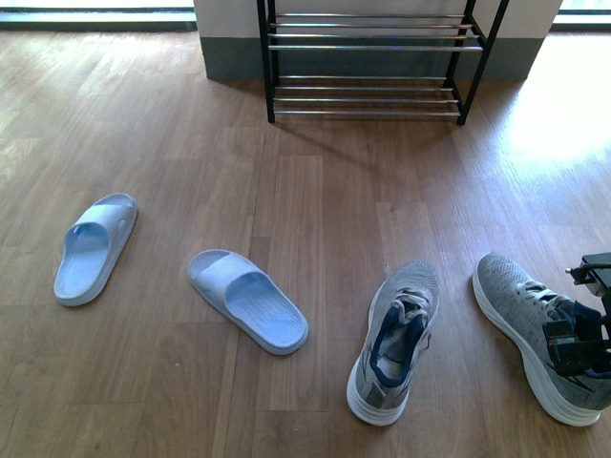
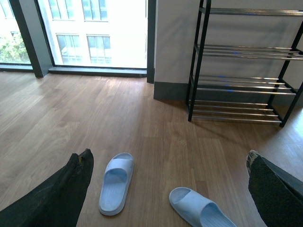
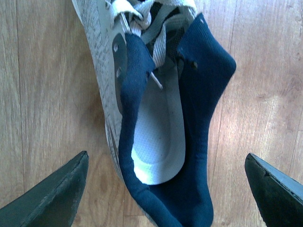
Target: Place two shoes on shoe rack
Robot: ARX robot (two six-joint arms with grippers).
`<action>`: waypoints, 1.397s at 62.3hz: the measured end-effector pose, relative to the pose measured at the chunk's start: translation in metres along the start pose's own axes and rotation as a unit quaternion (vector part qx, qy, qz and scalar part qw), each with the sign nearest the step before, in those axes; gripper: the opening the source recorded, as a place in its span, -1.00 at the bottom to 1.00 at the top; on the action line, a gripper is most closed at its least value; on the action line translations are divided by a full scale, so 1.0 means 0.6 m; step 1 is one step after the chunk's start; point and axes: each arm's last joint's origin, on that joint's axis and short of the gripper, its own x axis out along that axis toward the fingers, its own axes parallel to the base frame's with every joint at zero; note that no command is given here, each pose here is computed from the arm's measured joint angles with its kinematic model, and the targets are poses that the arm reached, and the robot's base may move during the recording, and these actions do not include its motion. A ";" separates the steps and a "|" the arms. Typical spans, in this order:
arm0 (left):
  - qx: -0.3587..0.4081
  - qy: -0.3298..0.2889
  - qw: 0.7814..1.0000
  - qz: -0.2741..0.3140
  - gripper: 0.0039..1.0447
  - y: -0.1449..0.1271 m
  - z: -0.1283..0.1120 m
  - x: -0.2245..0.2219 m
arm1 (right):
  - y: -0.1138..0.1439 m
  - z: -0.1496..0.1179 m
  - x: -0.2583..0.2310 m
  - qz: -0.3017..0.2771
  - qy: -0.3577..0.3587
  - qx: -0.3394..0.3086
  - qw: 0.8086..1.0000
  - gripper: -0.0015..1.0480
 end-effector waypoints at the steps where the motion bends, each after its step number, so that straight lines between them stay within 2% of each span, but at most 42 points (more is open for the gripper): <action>1: 0.000 0.000 1.000 0.000 0.83 0.000 0.000 0.000 | 0.000 0.001 0.001 -0.001 -0.001 0.001 1.000 0.82; 18: 0.000 0.000 1.000 0.000 0.83 0.000 0.000 0.000 | 0.003 0.007 0.008 -0.001 0.000 -0.001 1.000 0.82; 25: 0.000 0.000 1.000 0.000 0.83 0.000 0.000 0.000 | 0.007 0.003 0.011 0.028 0.011 0.001 1.000 0.82; 35: 0.000 0.000 1.000 0.000 0.83 0.000 0.000 0.000 | 0.018 -0.007 0.021 0.034 0.015 0.001 0.999 0.82; 58: 0.000 0.000 1.000 0.000 0.83 0.000 0.000 0.000 | 0.032 -0.008 0.030 0.027 0.015 0.000 1.000 -0.19; 61: 0.000 0.000 1.000 0.000 0.83 0.000 0.000 0.000 | 0.035 -0.007 0.029 0.029 0.012 -0.001 1.000 -0.39; 74: 0.000 0.000 1.000 0.000 0.83 0.000 0.000 0.000 | 0.044 -0.008 0.027 0.036 0.006 -0.007 0.999 -0.98; 87: 0.000 0.000 1.000 0.000 0.83 0.000 0.000 0.000 | 0.045 -0.008 0.026 0.036 0.003 -0.007 0.999 -0.97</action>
